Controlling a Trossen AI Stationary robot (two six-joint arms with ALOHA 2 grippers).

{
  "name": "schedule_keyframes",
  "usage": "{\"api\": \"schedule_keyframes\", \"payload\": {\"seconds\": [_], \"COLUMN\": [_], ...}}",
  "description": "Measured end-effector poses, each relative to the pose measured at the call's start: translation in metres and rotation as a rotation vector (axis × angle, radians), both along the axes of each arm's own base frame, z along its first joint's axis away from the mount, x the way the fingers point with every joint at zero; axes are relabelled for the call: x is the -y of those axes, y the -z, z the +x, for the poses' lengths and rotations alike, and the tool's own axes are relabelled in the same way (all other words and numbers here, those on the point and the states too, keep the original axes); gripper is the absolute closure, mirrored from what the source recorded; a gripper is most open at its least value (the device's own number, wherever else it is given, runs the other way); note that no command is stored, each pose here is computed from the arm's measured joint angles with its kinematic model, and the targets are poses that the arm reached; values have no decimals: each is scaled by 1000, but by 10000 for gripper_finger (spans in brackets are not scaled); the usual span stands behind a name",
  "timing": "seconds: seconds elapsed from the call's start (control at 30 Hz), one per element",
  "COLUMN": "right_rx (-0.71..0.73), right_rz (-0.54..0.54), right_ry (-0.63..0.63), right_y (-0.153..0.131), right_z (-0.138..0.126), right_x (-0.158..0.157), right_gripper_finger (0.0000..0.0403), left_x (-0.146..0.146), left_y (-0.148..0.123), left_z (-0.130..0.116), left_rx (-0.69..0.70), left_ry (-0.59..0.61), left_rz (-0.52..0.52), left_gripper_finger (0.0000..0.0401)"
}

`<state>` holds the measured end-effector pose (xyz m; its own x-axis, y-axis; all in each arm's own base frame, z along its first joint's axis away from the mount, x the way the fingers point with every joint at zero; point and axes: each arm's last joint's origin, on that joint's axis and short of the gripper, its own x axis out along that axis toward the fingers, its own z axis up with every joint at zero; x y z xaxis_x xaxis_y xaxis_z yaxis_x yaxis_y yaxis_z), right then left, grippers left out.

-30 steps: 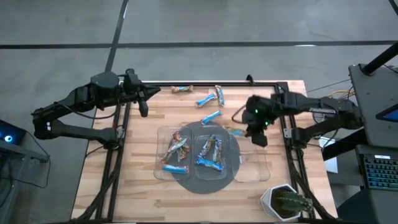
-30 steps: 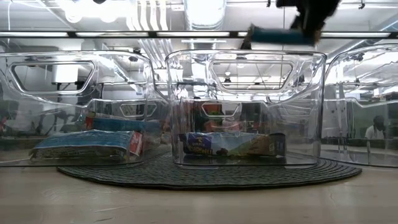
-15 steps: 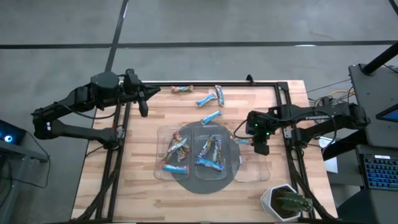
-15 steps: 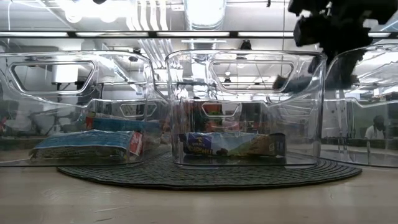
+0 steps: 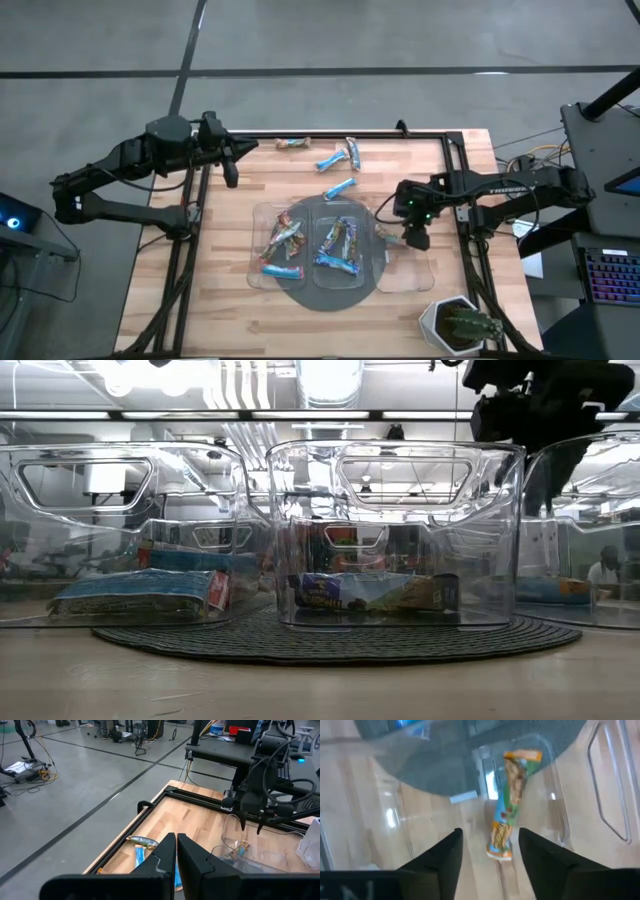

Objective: Pick and place Granola Bars by type
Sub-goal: Put the yellow granola bar into the right transparent bin

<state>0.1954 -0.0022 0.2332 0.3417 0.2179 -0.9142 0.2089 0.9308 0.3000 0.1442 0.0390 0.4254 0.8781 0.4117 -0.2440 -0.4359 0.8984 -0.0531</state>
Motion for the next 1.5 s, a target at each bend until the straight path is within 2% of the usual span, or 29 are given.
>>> {"api": "schedule_keyframes", "payload": {"seconds": [0.27,0.57,0.7,0.97,1.2,1.5], "right_rx": [152,372,452,673,798,842], "right_rz": [40,6,-67,-236,-399,-650], "right_ry": [35,19,36,-1,78,150], "right_y": [-7,-39,-63,-129,-176,-209], "right_z": [14,32,37,40,33,23], "right_x": [0,1,3,6,13,27], "right_gripper_finger": [208,270,299,344,389,394], "left_x": [0,0,0,0,0,0], "left_y": [0,0,0,-2,-3,-2], "left_z": [0,0,0,1,1,1], "left_rx": [-1,-2,-18,-22,-30,-31], "left_ry": [0,1,10,26,31,32], "left_rz": [1,2,35,108,127,127], "left_gripper_finger": [401,401,401,401,401,401]}}
